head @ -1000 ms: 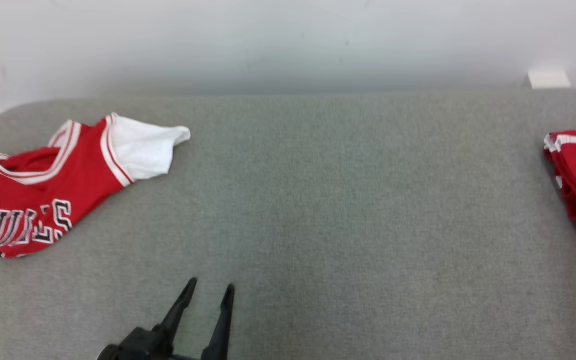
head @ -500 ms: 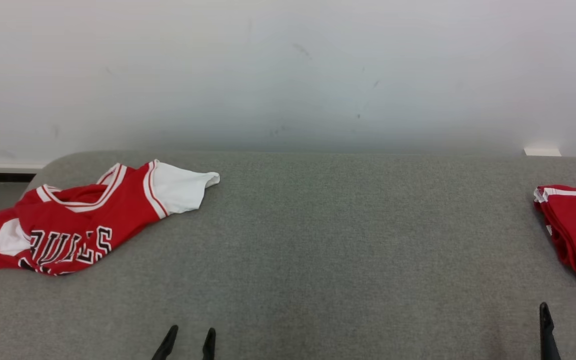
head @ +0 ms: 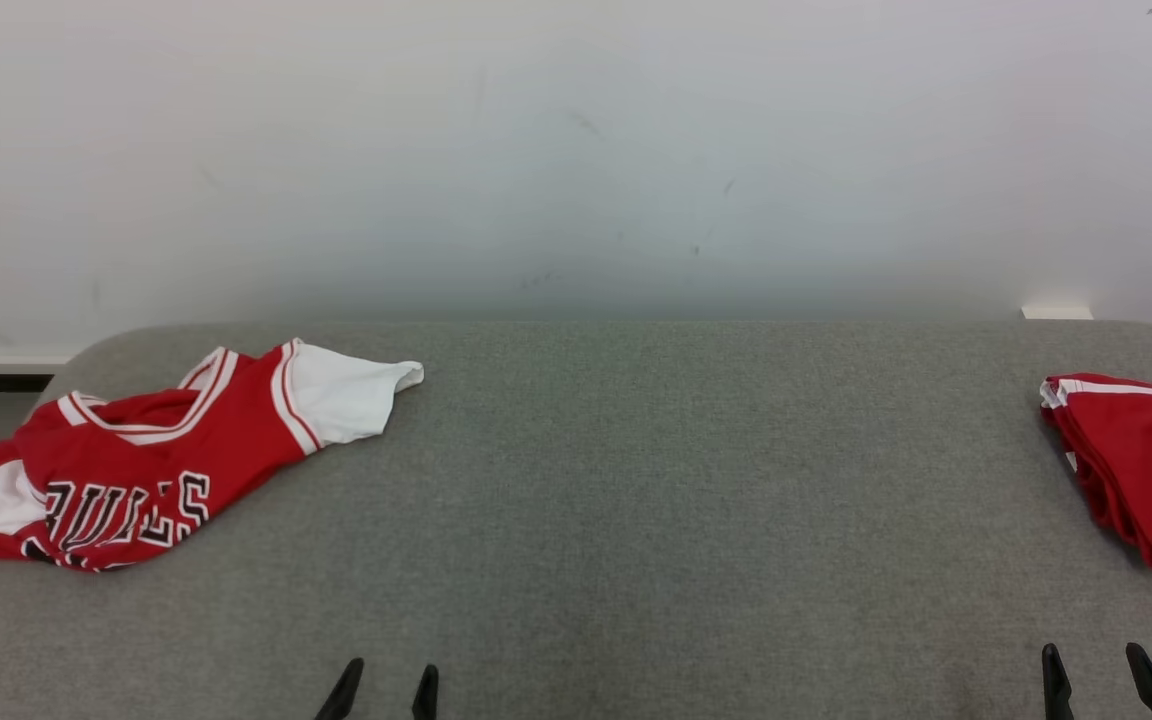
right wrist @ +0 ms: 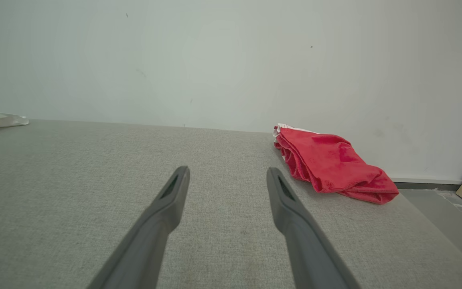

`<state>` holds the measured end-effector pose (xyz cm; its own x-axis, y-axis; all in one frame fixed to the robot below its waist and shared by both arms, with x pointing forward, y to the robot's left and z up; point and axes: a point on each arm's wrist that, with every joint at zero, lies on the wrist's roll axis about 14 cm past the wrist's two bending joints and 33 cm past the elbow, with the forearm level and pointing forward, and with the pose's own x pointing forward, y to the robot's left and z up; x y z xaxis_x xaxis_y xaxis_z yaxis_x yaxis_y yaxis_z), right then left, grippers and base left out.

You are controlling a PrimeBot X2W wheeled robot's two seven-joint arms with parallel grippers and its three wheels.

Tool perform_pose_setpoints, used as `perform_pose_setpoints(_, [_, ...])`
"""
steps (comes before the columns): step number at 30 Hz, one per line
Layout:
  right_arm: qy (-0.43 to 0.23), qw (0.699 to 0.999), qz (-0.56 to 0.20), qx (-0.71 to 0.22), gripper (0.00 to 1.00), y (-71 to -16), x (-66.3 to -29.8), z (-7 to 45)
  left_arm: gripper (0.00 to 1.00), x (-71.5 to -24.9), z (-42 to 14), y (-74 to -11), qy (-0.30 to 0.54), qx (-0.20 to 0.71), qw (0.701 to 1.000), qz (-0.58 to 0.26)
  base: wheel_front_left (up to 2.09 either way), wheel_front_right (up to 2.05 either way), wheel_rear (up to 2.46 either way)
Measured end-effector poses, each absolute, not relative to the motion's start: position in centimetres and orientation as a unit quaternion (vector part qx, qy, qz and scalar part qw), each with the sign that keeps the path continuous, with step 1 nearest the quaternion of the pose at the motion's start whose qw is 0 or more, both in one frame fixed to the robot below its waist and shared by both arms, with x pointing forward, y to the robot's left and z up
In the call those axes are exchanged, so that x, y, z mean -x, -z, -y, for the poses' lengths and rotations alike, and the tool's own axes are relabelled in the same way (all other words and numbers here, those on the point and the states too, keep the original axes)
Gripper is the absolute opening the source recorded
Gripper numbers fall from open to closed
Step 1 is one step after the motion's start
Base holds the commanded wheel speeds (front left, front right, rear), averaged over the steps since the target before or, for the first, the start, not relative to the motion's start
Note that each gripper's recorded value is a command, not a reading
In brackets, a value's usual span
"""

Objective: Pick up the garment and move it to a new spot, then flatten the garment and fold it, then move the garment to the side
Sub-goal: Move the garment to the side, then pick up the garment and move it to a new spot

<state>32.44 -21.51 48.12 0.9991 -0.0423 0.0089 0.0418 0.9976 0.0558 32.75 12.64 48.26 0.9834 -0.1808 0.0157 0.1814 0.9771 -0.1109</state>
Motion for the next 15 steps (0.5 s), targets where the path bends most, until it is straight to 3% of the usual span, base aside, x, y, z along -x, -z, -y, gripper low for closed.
perform_pose_setpoints(15, [0.014, 0.999, -0.003, -0.042, 1.00, -47.56, -32.78, 20.90, 1.00, -32.67, -12.84, -48.10, 0.085, 0.058, 0.995, 0.000, 0.00, 0.00, 0.00])
